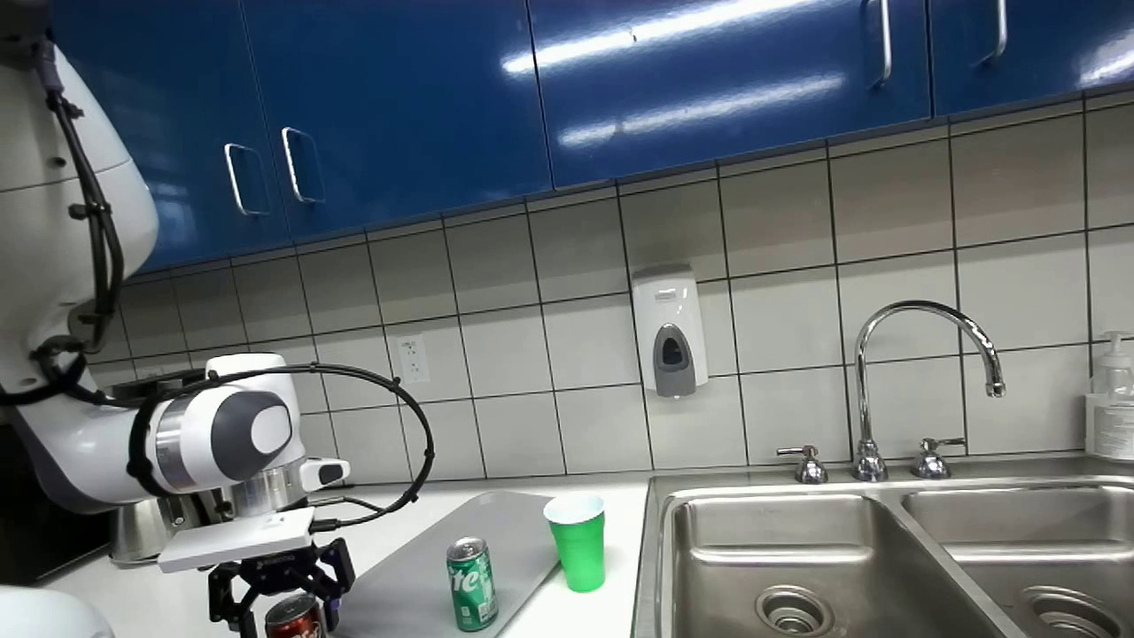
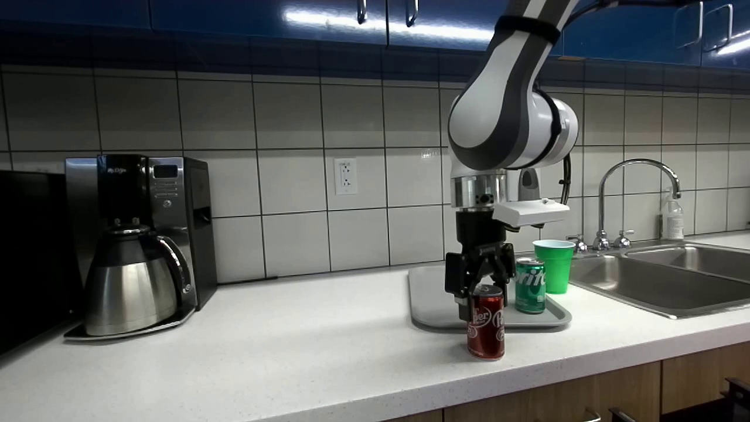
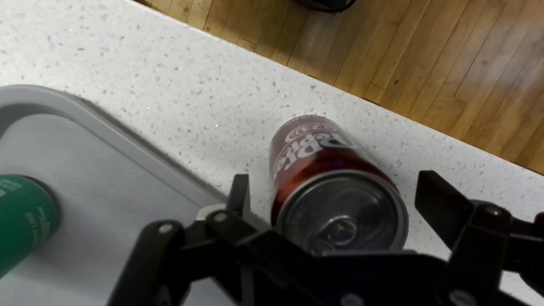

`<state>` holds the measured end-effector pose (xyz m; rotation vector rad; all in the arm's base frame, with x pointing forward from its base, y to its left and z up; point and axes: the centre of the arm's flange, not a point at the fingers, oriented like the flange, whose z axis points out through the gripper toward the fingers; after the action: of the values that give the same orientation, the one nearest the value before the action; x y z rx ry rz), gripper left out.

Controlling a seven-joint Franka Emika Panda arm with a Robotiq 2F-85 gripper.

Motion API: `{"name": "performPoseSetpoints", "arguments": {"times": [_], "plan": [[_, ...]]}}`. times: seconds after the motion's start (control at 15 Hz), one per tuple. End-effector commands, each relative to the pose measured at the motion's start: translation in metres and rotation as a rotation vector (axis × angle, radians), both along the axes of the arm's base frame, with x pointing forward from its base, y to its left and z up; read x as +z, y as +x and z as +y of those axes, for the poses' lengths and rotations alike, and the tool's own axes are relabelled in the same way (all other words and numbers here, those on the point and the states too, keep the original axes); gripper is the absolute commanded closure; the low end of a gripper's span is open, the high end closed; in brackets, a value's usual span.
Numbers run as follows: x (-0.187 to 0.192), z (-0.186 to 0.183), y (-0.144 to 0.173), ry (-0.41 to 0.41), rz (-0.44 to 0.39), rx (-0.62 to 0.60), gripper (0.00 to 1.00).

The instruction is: Put the green and red cans on the tray

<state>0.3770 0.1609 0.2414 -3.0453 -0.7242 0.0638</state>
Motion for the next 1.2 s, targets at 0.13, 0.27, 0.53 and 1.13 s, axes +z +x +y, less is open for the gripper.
{"name": "performPoseSetpoints", "arguments": {"times": [0.13,0.27,0.53,1.13], "plan": [[-0.004,0.003,0.006,0.018,-0.003,0.010,0.35],[-0.004,0.003,0.006,0.016,-0.002,0.009,0.51],[0.001,0.001,0.007,0.014,-0.010,0.003,0.62],[0.033,0.011,0.022,0.016,-0.055,-0.009,0.62]]}}
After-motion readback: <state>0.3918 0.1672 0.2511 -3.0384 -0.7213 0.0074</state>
